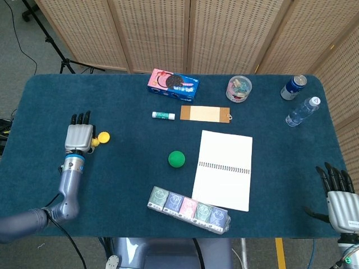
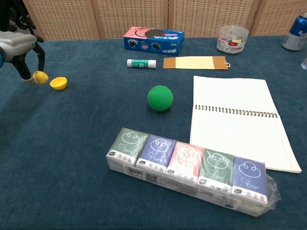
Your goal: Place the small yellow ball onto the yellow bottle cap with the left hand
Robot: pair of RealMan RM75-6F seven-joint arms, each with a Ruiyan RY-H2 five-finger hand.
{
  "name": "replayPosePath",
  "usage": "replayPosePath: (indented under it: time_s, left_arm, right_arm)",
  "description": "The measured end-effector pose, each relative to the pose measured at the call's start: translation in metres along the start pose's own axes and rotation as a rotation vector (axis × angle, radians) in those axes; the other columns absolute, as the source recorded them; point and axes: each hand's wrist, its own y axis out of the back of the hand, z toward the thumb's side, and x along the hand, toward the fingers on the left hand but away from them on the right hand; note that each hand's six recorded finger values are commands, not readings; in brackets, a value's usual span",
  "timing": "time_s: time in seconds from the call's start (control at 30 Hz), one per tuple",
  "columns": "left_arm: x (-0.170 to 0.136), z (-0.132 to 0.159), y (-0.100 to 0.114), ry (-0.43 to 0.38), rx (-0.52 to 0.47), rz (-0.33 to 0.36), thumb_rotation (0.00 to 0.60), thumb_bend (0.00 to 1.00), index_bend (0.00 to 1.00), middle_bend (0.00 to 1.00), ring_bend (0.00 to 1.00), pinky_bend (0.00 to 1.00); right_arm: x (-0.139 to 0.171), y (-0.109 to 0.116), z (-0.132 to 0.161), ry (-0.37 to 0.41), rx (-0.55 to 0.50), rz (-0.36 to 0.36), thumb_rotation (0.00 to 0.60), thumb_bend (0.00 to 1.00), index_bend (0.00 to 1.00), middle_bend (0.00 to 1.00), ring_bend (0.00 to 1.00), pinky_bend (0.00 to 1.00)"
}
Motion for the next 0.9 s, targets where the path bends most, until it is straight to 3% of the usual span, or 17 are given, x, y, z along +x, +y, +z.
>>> replayPosePath:
  time_s: [0.9]
  left_arm:
    - [0.033, 0.028, -0.003, -0.017, -0.028, 0.006, 0.600, 0.27, 0.60, 0.00, 0.00, 0.00]
  right_arm:
    - [-0.008, -0.006, -0.002, -0.017, 0.011, 0.025, 0.600, 0.00, 0.03, 0.00, 0.00, 0.00]
